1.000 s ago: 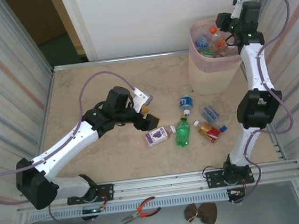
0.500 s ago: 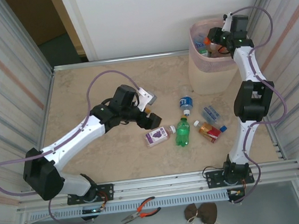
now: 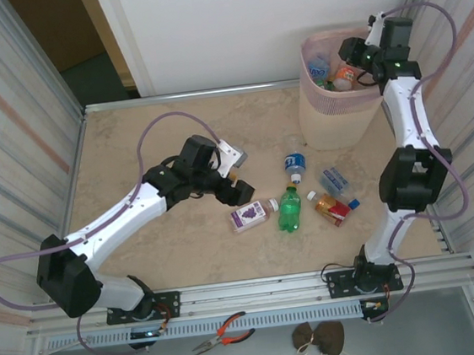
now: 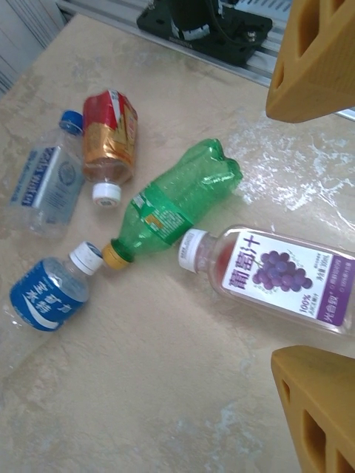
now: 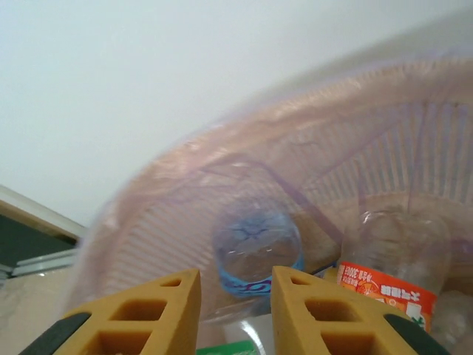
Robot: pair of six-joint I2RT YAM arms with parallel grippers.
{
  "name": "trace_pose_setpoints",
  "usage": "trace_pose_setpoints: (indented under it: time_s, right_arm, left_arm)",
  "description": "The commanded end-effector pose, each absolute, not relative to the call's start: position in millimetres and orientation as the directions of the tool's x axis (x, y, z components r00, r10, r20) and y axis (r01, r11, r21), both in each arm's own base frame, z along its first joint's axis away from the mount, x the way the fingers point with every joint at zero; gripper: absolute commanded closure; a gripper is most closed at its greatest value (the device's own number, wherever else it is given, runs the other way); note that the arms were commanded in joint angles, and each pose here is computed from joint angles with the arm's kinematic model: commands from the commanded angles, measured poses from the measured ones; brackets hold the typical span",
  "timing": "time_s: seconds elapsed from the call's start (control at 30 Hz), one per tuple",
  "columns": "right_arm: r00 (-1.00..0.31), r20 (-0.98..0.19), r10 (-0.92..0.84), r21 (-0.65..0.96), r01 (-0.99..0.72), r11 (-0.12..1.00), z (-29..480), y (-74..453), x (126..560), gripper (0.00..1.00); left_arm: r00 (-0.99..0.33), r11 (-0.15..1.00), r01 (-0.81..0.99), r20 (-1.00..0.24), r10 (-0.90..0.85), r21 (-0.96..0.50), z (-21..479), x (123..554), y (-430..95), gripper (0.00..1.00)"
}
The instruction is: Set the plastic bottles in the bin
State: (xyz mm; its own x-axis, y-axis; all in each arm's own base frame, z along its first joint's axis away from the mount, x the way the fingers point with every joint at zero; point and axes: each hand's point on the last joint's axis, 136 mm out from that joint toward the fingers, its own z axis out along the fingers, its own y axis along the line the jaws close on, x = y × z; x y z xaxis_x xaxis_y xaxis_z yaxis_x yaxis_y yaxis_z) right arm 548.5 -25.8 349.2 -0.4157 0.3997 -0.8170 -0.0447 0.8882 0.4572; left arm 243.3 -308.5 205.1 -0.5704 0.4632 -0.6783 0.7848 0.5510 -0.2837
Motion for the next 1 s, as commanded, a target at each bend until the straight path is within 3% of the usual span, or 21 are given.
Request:
trace_pose_setpoints:
  time_s: [0.0,0.47,0.6,0.97]
  right_arm:
    - [-0.375,-0.835,0.403,0.465,-0.090,0.881,385.5,-14.7,516.1,0.68]
    - [-0.341,-0.868,0.362,0.432,-0.157,0.888,412.6,30.0,407.4,0.62]
    - [-0.343,-0.870,0.354,0.423,-0.153,0.893,406.0,38.2,383.0,0.61]
    - [-0.389,-0.858,0.336,0.412,-0.130,0.902,381.8,43.1,346.4,0.59]
  left_arm:
    - [-0.558,0.558,0.796,-0.638,0.530,-0.233,191.7,238.1,-302.7,0.21]
    - [-0.533,0.586,0.807,-0.517,0.670,-0.072,150.9,223.5,-297.9,0.17]
    - [-0.530,0.585,0.810,-0.470,0.706,-0.035,134.1,218.9,-299.1,0.02]
    - [-0.473,0.512,0.858,-0.335,0.815,0.035,82.3,227.6,-305.6,0.01]
